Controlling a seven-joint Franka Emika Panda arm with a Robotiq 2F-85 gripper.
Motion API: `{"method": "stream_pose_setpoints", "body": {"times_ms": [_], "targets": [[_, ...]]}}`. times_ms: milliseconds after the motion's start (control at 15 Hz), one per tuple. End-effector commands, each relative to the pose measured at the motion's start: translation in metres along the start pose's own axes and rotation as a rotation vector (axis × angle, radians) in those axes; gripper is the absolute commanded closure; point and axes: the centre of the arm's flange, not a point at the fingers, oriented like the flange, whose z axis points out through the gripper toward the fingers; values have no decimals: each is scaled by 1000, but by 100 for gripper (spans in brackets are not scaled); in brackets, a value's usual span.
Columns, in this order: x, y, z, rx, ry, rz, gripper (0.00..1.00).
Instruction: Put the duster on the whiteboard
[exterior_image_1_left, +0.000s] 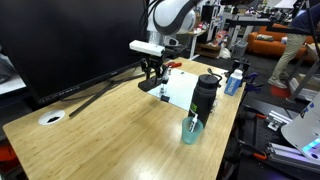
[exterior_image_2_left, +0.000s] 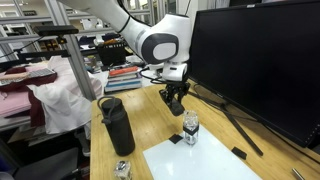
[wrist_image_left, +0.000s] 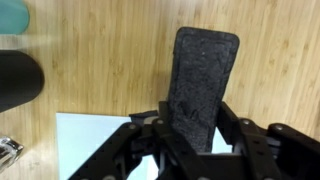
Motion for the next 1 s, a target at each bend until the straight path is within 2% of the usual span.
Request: {"method": "stream_pose_setpoints", "body": {"times_ms": [0, 400, 733, 933], "targets": [[12, 18, -28, 7, 45, 39, 75], [29, 42, -67, -33, 124, 119, 75], [42, 53, -82, -11, 142, 171, 75], [53, 62, -88, -26, 134, 227, 75]]}}
